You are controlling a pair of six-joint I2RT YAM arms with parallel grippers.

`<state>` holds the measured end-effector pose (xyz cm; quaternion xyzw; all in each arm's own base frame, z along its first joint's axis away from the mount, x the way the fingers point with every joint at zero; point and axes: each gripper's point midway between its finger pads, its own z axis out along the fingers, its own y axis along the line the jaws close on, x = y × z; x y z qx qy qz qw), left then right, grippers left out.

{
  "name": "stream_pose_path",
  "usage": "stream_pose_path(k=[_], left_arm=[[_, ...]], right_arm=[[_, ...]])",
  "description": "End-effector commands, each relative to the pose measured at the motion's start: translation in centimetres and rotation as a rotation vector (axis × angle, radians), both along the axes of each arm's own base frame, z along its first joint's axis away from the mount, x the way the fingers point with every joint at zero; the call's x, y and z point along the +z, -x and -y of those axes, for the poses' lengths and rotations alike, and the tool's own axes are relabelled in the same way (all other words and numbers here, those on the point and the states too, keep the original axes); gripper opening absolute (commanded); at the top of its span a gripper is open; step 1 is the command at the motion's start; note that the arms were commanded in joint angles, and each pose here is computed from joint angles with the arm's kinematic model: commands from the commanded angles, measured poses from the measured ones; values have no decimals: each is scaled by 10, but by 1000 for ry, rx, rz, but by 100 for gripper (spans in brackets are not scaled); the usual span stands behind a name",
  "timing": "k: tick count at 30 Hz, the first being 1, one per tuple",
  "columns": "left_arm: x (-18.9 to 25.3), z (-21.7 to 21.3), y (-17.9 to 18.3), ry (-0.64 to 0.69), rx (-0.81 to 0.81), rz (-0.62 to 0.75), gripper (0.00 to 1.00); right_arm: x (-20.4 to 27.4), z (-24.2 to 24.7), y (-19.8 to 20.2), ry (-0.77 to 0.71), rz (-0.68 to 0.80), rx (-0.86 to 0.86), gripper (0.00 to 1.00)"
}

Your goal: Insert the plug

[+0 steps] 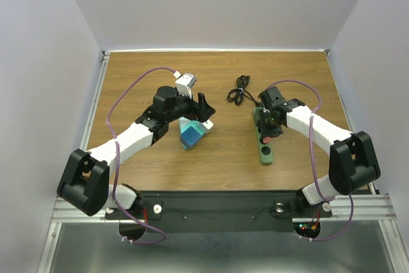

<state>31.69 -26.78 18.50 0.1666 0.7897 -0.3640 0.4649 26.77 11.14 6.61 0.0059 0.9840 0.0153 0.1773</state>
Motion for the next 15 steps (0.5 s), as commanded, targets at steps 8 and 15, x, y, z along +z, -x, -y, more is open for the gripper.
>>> stream_pose_path(k=[8, 15], left_arm=[[6, 0, -2, 5, -10, 38, 92], [5, 0, -2, 5, -13, 36, 92]], right_arm=[[2, -8, -8, -14, 42, 15, 0], [-9, -9, 4, 6, 11, 12, 0]])
